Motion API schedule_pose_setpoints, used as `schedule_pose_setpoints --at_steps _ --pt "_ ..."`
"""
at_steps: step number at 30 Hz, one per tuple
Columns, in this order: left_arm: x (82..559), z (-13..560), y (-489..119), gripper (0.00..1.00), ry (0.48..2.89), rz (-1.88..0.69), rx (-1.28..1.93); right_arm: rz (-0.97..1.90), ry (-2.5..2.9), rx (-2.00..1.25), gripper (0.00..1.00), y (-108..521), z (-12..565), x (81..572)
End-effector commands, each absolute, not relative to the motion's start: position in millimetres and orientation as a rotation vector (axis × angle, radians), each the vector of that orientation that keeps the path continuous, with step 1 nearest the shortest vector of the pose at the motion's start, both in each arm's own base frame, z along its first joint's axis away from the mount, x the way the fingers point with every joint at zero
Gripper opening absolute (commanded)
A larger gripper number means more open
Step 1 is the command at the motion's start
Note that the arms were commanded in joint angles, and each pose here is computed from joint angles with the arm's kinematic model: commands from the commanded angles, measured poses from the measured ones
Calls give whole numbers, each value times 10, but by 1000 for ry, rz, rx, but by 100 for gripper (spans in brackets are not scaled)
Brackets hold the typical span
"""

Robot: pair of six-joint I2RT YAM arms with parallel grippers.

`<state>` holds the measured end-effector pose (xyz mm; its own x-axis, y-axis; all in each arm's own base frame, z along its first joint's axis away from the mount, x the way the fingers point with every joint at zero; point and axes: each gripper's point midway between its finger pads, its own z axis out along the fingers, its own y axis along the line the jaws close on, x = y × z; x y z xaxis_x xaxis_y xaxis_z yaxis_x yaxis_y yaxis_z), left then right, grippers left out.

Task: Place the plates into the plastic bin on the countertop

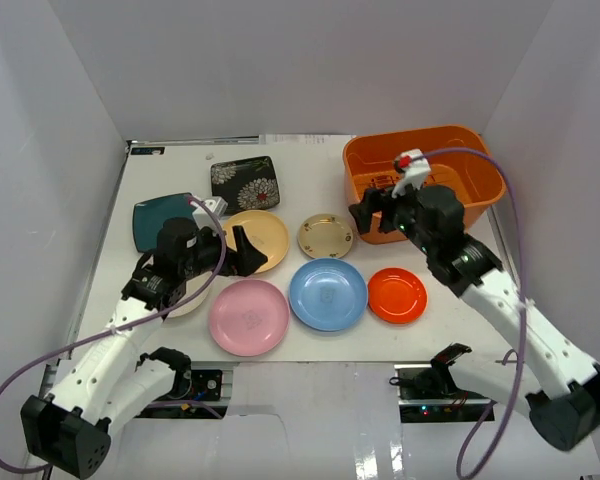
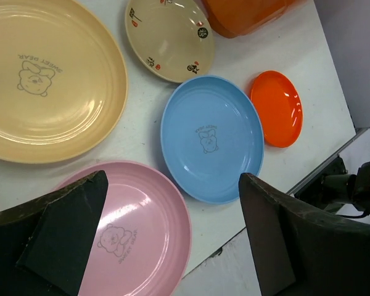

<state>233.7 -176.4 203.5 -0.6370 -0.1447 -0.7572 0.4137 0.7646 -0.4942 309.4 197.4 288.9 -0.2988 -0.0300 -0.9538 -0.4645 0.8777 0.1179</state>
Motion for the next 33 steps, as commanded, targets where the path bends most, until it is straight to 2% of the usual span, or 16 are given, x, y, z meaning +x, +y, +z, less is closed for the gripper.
schedule_pose_setpoints --at_steps 1,3,5,9,10,12,13,16,17,22,26,28,33 --pt "2470 2202 -1803 98 2095 -835 174 686 1732 -312 90 2034 2948 2671" --pt "2542 2178 -1856 98 2129 -849 162 727 1680 -278 90 1909 3011 2450" --pt "2607 2171 -1911 98 2156 -867 149 731 1713 -268 91 1834 2805 2328" --pt "2852 2289 -1947 98 2149 -836 105 810 1728 -282 100 1789 2651 2039" --pt "2977 2316 -1888 98 2136 -776 68 837 1731 -279 90 1801 2631 1997" --pt "3173 2155 -1838 98 2177 -706 16 864 1743 -286 86 1819 2530 1943" --pt "3281 2115 -1768 98 2189 -687 -15 890 1737 -300 81 1839 2536 1894" --pt "3577 1996 -1642 98 2247 -698 -94 940 1747 -331 79 1890 2487 1805" --pt "3688 2028 -1589 97 2239 -685 -118 944 1750 -339 79 1897 2469 1790" --pt "4186 1748 -1080 71 2254 -542 -299 913 1779 -369 78 1867 2373 1765" --pt "4556 1280 -757 69 2326 -389 -384 896 1762 -398 78 1847 2412 1744" --pt "4809 1218 -638 65 2286 -367 -372 876 1769 -439 78 1838 2422 1725" --pt "5126 1015 -428 64 2273 -331 -376 834 1779 -473 78 1779 2441 1690"
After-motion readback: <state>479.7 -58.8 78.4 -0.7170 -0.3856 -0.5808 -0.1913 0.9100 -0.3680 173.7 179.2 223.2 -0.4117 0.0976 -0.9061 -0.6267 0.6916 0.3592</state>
